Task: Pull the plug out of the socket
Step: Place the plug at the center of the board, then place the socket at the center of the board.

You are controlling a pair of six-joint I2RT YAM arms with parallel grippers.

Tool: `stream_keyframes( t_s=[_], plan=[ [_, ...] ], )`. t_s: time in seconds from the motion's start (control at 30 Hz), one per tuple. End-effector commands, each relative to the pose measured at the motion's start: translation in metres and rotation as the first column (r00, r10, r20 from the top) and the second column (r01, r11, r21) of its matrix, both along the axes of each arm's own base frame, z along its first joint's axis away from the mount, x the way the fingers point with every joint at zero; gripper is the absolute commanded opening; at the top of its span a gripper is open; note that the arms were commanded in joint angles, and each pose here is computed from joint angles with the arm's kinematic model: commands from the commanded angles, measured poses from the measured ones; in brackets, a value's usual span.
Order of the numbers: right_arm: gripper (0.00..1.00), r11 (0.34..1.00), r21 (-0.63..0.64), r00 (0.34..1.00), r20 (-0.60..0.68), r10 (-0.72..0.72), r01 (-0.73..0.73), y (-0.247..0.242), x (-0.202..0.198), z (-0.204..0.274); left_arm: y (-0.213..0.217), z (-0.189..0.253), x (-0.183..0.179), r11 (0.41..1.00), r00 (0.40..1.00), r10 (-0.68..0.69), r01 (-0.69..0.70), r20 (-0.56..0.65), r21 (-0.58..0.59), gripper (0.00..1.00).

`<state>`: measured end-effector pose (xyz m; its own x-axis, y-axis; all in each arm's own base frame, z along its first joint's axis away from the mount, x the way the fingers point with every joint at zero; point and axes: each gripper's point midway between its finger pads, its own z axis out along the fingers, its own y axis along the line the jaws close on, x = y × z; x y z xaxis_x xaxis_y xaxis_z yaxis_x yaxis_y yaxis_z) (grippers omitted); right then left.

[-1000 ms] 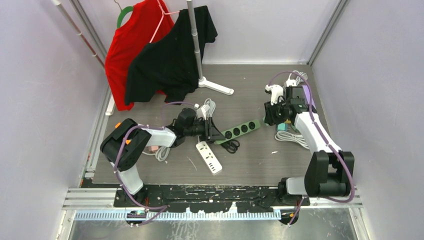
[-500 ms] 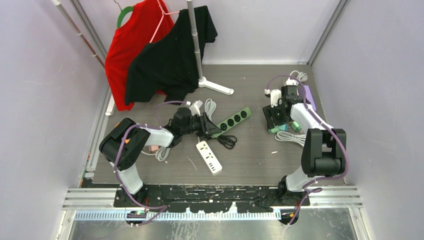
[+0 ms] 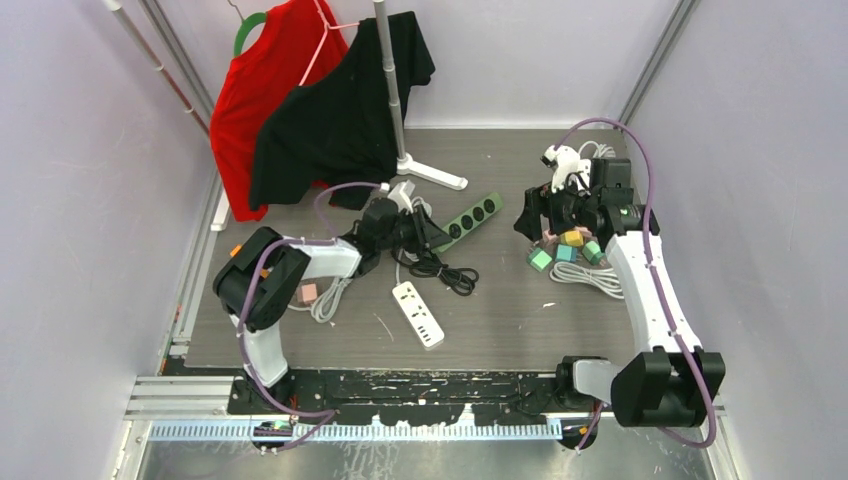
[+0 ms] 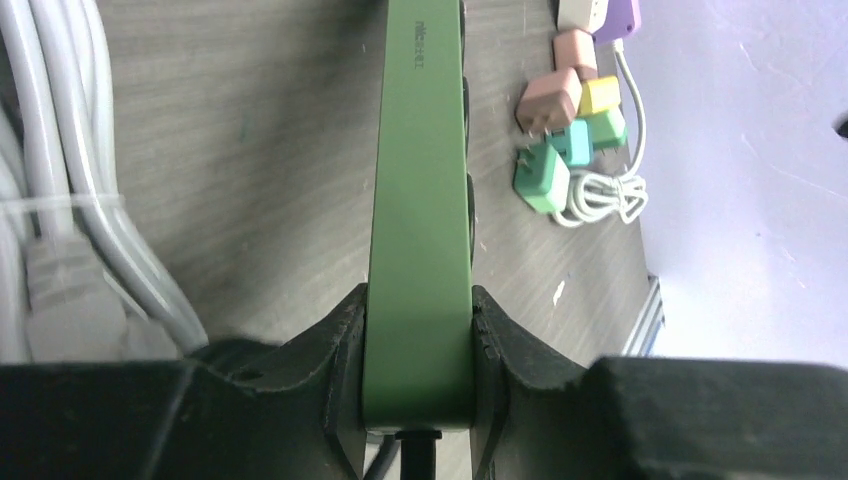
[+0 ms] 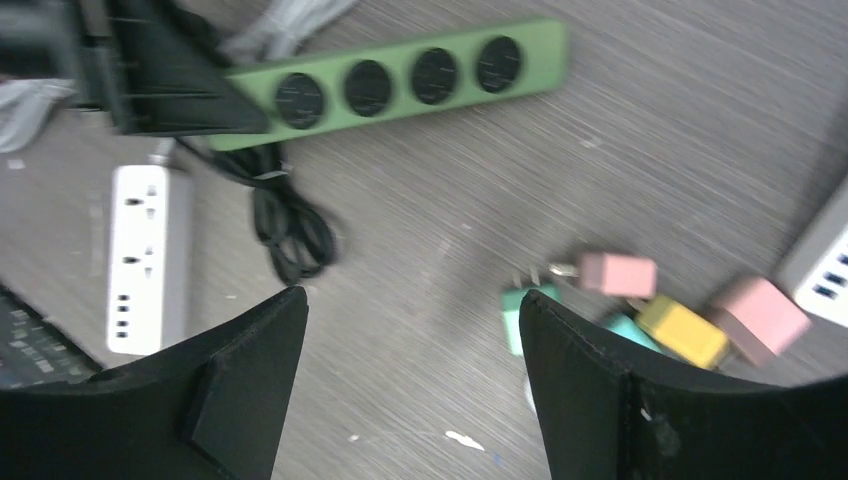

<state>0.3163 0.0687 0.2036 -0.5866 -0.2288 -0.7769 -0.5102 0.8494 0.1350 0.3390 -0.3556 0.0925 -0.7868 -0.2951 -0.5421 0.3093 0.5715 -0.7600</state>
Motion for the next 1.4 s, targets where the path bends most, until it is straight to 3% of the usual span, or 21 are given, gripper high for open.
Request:
stream_keyframes(
  t_s=[0.0, 0.23, 0.47, 0.57, 0.67, 0.83, 1.0, 1.17, 1.37],
  plan=[
    [0.83, 0.976, 0.176, 0.991, 0.054, 0.124, -0.132, 0.033, -0.021, 0.027, -0.012, 0.007, 0.027, 0.998, 0.996, -0.008, 0.003, 0.089, 0.059, 0.02],
    [0.83, 0.978, 0.207, 0.996, 0.081, 0.021, -0.037, 0.011, -0.016, 0.03, -0.052, 0.016, 0.067, 0.999, 0.994, 0.036, -0.035, 0.098, -0.011, 0.01],
    [0.83, 0.972, 0.233, 0.996, 0.08, -0.044, 0.024, 0.0, -0.01, 0.028, -0.115, -0.004, 0.096, 0.997, 0.998, 0.046, -0.044, 0.037, -0.062, 0.04],
    [0.83, 0.972, 0.233, 0.996, 0.076, -0.049, 0.03, -0.001, -0.01, 0.026, -0.13, -0.006, 0.111, 0.996, 0.996, 0.075, -0.074, 0.038, -0.05, 0.18],
    [0.83, 0.972, 0.234, 0.996, 0.076, -0.05, 0.031, -0.002, -0.01, 0.026, -0.132, -0.011, 0.12, 0.994, 0.992, 0.108, -0.108, 0.058, -0.003, 0.43],
    [0.83, 0.971, 0.238, 0.996, 0.078, -0.045, 0.025, -0.001, -0.01, 0.025, -0.117, 0.021, 0.121, 0.989, 0.977, 0.108, -0.124, 0.183, 0.079, 0.67],
    [0.83, 0.97, 0.243, 0.996, 0.083, -0.033, 0.012, 0.001, -0.012, 0.027, -0.093, 0.062, 0.105, 0.971, 0.948, 0.048, -0.118, 0.314, 0.206, 0.73],
    [0.83, 0.966, 0.256, 0.995, 0.096, -0.002, -0.023, 0.006, -0.017, 0.029, -0.071, 0.1, 0.075, 0.932, 0.883, -0.054, -0.122, 0.466, 0.34, 0.79],
    [0.83, 0.964, 0.26, 0.994, 0.108, 0.025, -0.052, 0.01, -0.022, 0.03, -0.024, 0.13, 0.024, 0.9, 0.821, -0.12, -0.148, 0.559, 0.41, 0.85]
  ],
)
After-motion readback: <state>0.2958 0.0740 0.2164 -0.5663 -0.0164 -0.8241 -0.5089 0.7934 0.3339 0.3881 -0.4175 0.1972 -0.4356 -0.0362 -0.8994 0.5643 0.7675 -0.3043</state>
